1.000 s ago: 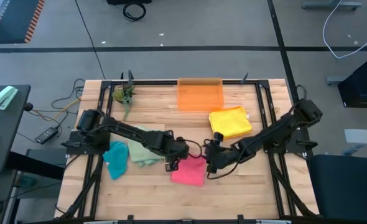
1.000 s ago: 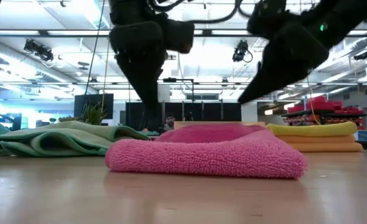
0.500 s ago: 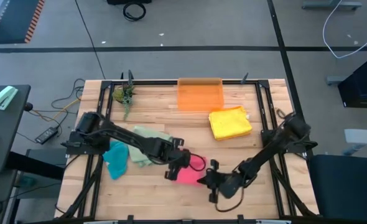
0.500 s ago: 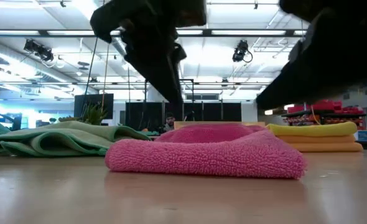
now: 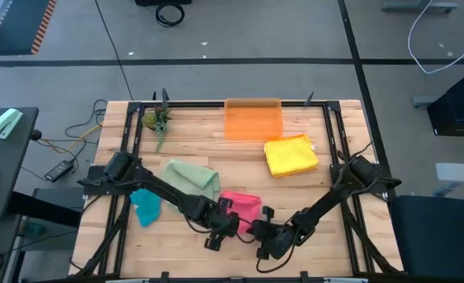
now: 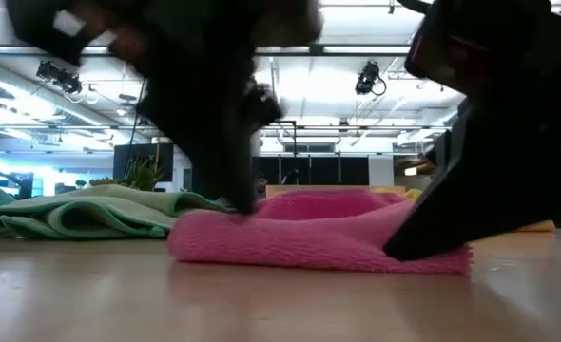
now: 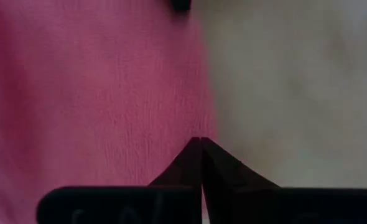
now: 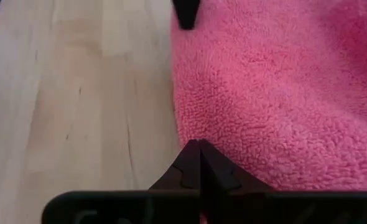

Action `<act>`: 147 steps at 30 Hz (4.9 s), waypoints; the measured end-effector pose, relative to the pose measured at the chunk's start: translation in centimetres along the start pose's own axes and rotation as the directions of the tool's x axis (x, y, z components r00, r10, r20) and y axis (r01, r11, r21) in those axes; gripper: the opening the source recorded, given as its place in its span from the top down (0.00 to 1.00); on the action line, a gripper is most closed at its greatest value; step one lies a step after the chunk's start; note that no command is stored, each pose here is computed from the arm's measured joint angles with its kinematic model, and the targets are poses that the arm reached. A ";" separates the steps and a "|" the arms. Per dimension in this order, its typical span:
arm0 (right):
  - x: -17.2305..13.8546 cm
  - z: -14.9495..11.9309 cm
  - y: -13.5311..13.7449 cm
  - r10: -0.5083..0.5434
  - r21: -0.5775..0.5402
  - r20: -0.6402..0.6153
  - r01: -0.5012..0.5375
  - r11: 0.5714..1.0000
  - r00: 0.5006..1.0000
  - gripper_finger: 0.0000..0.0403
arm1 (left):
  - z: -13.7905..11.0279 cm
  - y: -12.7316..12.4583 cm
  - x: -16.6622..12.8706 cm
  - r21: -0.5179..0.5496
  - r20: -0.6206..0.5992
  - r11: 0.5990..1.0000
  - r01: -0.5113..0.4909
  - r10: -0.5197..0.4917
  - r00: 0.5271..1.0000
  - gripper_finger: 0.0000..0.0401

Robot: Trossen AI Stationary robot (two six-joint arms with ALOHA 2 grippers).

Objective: Fold microfiber towels
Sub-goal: Fold the pink microfiber cloth

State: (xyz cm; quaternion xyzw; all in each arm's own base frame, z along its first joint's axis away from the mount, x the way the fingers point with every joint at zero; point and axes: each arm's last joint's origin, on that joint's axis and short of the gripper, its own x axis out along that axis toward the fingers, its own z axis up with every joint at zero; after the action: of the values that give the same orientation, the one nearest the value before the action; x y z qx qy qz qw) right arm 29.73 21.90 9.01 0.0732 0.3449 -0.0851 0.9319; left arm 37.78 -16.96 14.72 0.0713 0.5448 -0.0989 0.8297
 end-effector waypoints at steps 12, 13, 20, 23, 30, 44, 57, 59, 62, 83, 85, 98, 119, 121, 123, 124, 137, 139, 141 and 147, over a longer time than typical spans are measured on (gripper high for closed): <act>-4.5 1.2 -1.7 -0.037 -0.132 -0.225 0.007 0.991 0.974 1.00 | 2.7 -3.3 0.7 -0.051 0.334 0.990 0.132 -0.107 0.936 0.96; -5.2 1.7 -2.0 -0.047 -0.141 -0.232 0.014 0.990 0.972 1.00 | 2.9 -3.6 0.6 -0.060 0.367 0.987 0.151 -0.119 0.922 0.96; -10.2 4.5 -2.9 -0.004 -0.063 -0.145 -0.006 0.998 0.989 1.00 | 4.0 -4.0 -2.2 -0.007 0.481 0.998 0.064 -0.053 0.875 0.98; -9.5 3.9 -2.4 0.029 0.021 -0.075 -0.028 0.999 0.997 1.00 | 3.1 -3.0 -2.6 -0.016 0.382 0.999 -0.034 0.038 0.923 0.98; -3.5 1.9 0.1 0.066 0.176 0.086 -0.080 0.981 0.994 1.00 | 0.9 -0.4 -0.3 -0.005 0.125 0.993 -0.118 0.118 0.985 0.98; -1.1 1.4 0.9 -0.016 0.096 -0.147 0.031 0.995 0.989 1.00 | 0.8 -1.3 1.5 -0.078 0.108 0.995 0.057 -0.048 0.993 0.98; -10.0 5.0 1.4 0.122 0.068 -0.128 -0.114 0.991 0.984 1.00 | 3.3 -2.4 -4.9 0.054 0.287 0.996 -0.077 0.059 0.956 0.99; -9.2 4.6 2.3 0.148 0.047 -0.082 -0.144 0.988 0.986 1.00 | 3.2 -1.3 -4.7 0.046 0.263 0.995 -0.089 0.074 0.962 0.98; -6.4 4.1 2.9 0.161 0.068 -0.035 -0.158 0.985 0.986 1.00 | 2.7 0.3 -4.2 0.043 0.205 0.994 -0.100 0.089 0.975 0.97; -3.7 -0.3 2.1 0.020 -0.011 -0.260 -0.024 1.000 0.965 1.00 | 0.9 2.0 0.2 -0.007 -0.033 0.997 0.080 -0.080 0.996 0.98; -4.7 0.1 1.4 -0.005 -0.058 -0.292 -0.012 0.998 0.957 1.00 | 1.0 1.4 0.1 0.004 -0.021 0.996 0.086 -0.086 0.996 0.99; -9.0 4.4 0.8 0.070 -0.057 -0.151 -0.079 0.995 0.986 1.00 | 2.9 -2.8 -1.9 0.078 0.260 0.997 0.023 -0.043 0.965 0.98; -2.4 0.9 1.7 0.034 -0.030 -0.158 -0.039 0.999 0.987 1.00 | 2.9 -6.8 0.1 0.166 0.341 0.974 0.151 -0.200 0.918 0.97; -2.4 0.9 1.7 0.033 -0.029 -0.160 -0.038 0.999 0.987 1.00 | 3.5 -6.5 -1.6 0.161 0.388 0.983 0.088 -0.145 0.910 0.98; -2.4 0.9 1.7 0.031 -0.032 -0.161 -0.037 0.999 0.986 1.00 | 3.7 -6.1 -2.0 0.135 0.411 0.990 0.035 -0.088 0.907 0.99; -2.4 0.9 1.7 0.032 -0.033 -0.161 -0.037 0.999 0.986 1.00 | 3.6 -5.9 -1.8 0.127 0.399 0.992 0.020 -0.069 0.914 0.98; -0.7 2.3 -0.7 -0.067 -0.037 -0.143 0.062 0.997 0.987 1.00 | 1.8 -5.0 2.6 0.023 0.232 0.999 0.039 -0.043 0.972 0.97; -0.3 2.4 -1.3 -0.080 -0.048 -0.146 0.074 0.996 0.986 1.00 | 1.8 -5.1 2.6 0.022 0.232 0.999 0.037 -0.041 0.972 0.98; -0.2 2.8 -1.6 -0.084 -0.066 -0.147 0.075 0.995 0.986 1.00 | 1.8 -5.0 2.6 0.020 0.230 0.999 0.037 -0.040 0.972 0.99; -2.8 4.9 -1.4 -0.026 -0.061 -0.102 0.019 0.998 0.994 1.00 | 1.9 -4.4 2.0 0.013 0.225 1.000 0.021 -0.023 0.974 0.97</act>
State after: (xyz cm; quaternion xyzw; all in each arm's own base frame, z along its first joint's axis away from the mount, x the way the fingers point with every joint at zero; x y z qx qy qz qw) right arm 30.48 19.85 14.41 0.0454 0.3955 -0.0813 0.9137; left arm 39.19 -21.87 13.63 0.0580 0.4473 -0.1183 0.8846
